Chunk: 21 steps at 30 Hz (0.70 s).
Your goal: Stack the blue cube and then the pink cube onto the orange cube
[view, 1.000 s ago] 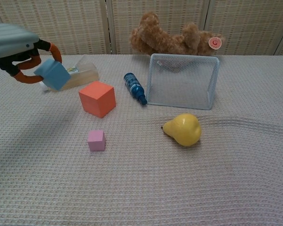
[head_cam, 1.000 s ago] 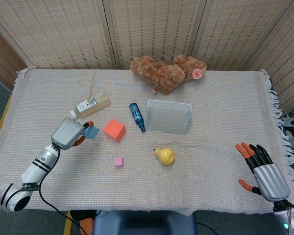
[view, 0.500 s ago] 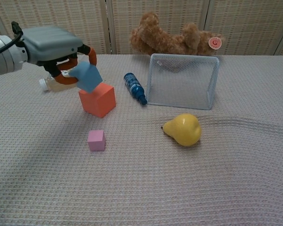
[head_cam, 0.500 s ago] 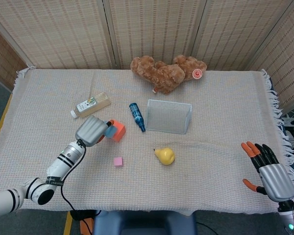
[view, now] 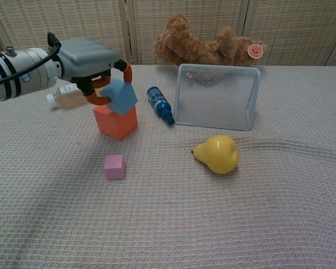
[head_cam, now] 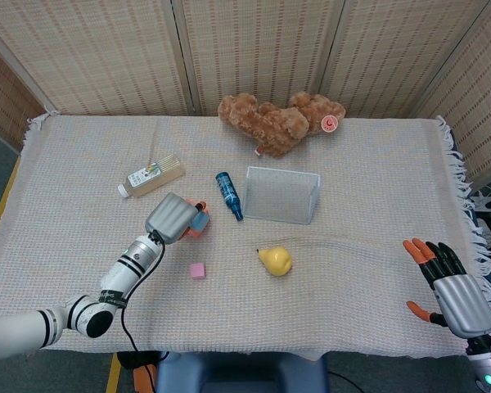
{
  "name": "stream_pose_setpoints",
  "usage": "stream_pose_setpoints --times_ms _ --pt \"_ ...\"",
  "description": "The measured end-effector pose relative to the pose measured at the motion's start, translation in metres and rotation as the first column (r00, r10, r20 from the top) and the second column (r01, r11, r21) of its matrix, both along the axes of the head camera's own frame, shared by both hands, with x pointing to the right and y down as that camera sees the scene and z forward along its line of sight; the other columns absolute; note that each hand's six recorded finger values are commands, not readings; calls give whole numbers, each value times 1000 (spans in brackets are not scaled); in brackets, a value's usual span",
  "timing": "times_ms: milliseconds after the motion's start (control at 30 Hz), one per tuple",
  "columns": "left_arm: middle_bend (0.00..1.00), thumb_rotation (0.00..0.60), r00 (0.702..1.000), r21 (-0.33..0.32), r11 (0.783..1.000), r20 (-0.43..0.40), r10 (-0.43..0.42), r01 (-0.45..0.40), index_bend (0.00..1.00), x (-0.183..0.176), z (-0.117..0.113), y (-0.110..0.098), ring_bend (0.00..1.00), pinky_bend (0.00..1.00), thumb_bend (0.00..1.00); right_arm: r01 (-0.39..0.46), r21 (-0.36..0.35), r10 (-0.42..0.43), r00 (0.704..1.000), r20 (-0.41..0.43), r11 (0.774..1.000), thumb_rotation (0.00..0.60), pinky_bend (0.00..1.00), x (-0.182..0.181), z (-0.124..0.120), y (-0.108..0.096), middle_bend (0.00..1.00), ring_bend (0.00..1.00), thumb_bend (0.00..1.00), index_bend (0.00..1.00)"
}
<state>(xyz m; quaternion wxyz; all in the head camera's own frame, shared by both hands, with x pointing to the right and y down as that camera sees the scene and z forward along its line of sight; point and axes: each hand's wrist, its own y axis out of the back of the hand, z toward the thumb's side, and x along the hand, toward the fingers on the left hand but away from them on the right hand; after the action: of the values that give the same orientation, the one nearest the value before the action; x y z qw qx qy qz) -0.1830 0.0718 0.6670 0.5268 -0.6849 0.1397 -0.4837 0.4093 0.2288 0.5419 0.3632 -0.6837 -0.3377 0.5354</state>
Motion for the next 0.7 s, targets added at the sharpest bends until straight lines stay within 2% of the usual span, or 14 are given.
stream_pose_setpoints --times_ms 233,700 --pt "887 600 1000 0 1000 12 -25 25 594 0 2 -9 927 1000 347 -8 -3 8 1000 -5 1000 600 0 2 0 -1 0 0 81 0" --pt "894 600 998 -4 999 60 -31 32 571 -11 10 -13 929 1000 347 -17 9 17 1000 -14 1000 600 0 5 -2 -2 0 0 81 0"
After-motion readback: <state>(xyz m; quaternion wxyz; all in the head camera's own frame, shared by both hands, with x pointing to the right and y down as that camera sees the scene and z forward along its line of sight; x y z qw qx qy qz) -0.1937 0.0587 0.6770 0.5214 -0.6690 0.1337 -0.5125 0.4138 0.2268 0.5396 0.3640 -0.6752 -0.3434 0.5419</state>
